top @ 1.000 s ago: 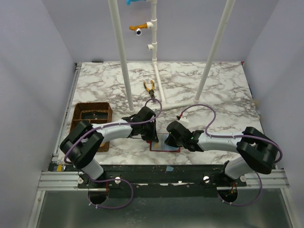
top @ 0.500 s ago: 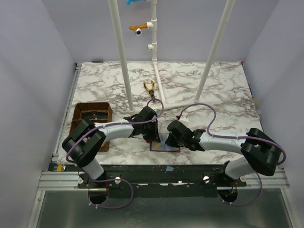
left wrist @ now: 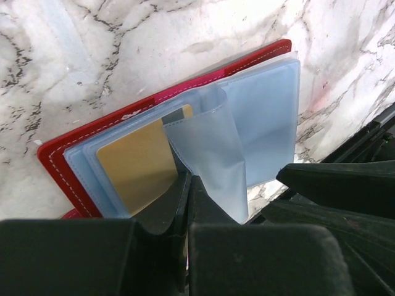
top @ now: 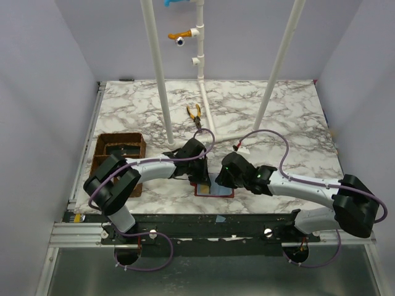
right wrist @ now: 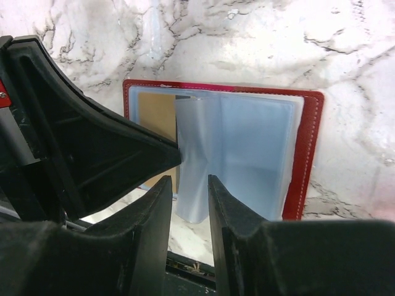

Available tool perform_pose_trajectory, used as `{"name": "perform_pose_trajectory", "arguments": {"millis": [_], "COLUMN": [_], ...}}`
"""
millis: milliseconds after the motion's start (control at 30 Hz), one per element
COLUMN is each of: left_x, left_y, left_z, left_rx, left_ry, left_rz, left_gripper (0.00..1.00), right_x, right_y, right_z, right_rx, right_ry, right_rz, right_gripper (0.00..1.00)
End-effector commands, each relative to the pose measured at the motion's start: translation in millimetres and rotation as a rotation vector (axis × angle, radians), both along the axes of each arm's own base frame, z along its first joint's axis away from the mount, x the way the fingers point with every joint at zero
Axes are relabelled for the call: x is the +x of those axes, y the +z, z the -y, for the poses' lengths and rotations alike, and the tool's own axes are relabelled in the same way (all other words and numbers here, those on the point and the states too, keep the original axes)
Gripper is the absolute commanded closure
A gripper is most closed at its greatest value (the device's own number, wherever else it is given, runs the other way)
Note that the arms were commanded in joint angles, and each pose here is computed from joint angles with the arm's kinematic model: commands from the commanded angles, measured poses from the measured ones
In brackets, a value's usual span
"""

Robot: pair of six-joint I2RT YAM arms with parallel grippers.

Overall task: Take the credit cards out of the card holder
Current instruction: Remove the credit card from the card holder.

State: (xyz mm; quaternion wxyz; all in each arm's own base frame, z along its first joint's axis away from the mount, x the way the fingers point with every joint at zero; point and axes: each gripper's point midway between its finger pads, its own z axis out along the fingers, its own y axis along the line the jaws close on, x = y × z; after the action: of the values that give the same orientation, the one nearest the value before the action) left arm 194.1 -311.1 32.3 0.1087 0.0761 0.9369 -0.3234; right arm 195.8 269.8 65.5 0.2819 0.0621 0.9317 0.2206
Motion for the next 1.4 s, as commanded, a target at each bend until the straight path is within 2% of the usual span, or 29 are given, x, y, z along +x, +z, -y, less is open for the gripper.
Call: {"name": "perform_pose_trajectory", "arguments": {"millis": [0,300,433,767,1000,1367], "left_x": [-3,-6,-6,-7,-9,-9], "left_y": [0,3,6,11,16,25], "left_z": [9,30,39,46,48,52], "left_rx": [-0.002,-0.027,-0.043,-0.066,-0.082,-0.109], "left_ry": [-0.028,-0.062,-0.073,-0.083,-0.095,-0.106], "left_rz": [-0.015,-0.024,-0.029,-0.042,-0.045,-0.039], "left_gripper": [1.00,1.00,1.00,1.00,1.00,1.00], "right_x": [2,0,-8,-24,-27,-35], "right_y": [13,27,21,-1,-3,-23], "right_z": [12,30,31,-2,-20,-23], "right_rx": [-0.038,-0.033,-0.018,0.163,0.251,0.229], "right_ry": [-0.029,-0.081,-0.067,0.031,0.067,0.048], "right_rz": [0.032,0.057,0.035,-0.020,-0.036,-0.061], "right_gripper": [0.66,0.66,0.71,0.83,0.85,0.89]}}
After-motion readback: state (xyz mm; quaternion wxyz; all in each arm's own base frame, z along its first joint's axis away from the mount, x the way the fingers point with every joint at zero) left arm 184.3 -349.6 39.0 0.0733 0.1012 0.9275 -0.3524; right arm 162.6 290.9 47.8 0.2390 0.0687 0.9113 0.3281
